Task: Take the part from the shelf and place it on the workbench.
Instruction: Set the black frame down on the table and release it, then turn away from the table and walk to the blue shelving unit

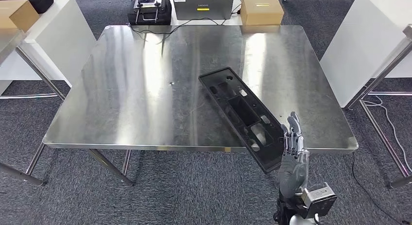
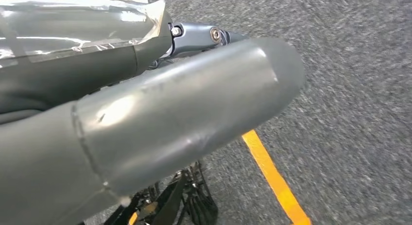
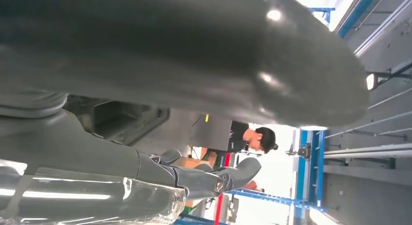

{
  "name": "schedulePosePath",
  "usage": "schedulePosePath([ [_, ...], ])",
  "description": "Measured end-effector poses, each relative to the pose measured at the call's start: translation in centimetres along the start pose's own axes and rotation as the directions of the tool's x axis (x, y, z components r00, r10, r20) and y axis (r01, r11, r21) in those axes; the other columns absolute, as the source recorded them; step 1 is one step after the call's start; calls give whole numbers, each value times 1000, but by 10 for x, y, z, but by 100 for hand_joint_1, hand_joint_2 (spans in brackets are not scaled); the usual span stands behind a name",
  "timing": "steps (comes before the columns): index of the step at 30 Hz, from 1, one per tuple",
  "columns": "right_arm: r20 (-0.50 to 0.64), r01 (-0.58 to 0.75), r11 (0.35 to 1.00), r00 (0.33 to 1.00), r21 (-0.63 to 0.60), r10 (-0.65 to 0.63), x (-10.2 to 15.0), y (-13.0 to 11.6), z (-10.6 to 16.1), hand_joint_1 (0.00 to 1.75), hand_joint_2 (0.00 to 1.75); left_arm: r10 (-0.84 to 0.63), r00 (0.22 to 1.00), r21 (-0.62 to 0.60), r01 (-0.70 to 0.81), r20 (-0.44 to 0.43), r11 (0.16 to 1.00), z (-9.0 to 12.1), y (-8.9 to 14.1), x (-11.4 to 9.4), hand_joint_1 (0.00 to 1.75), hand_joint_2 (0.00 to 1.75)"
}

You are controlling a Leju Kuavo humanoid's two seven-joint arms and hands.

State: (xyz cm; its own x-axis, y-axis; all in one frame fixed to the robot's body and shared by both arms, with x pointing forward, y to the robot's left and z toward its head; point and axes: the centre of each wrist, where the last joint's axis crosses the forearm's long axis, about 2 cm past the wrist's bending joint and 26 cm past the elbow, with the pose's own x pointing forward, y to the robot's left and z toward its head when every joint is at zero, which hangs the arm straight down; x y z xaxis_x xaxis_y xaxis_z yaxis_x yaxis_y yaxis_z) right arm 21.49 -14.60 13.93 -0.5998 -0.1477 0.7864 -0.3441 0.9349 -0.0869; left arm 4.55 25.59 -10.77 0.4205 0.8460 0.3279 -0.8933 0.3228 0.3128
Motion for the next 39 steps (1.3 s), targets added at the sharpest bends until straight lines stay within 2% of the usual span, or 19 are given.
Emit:
schedulePosePath([
  [7,-33,-29,1000,999,1,29,-6,0,3,0,0,6,1000,1,-6,5,1000,0,0,0,0,0],
  [20,-87,-42,999,995,-33,39,-15,-5,13,0,0,16,1000,-67,-14,27,998,-2,-1,4,0,0],
  [30,-139,-48,999,989,13,50,-23,1,19,0,0,-13,999,-93,18,47,995,-3,-1,6,0,0],
  [36,-227,-43,997,972,61,56,-35,11,28,0,0,-21,998,-94,27,57,995,-5,1,9,0,0],
  [39,-323,-22,997,945,68,43,-52,14,35,0,0,-35,997,-99,41,64,994,-5,0,11,0,0],
])
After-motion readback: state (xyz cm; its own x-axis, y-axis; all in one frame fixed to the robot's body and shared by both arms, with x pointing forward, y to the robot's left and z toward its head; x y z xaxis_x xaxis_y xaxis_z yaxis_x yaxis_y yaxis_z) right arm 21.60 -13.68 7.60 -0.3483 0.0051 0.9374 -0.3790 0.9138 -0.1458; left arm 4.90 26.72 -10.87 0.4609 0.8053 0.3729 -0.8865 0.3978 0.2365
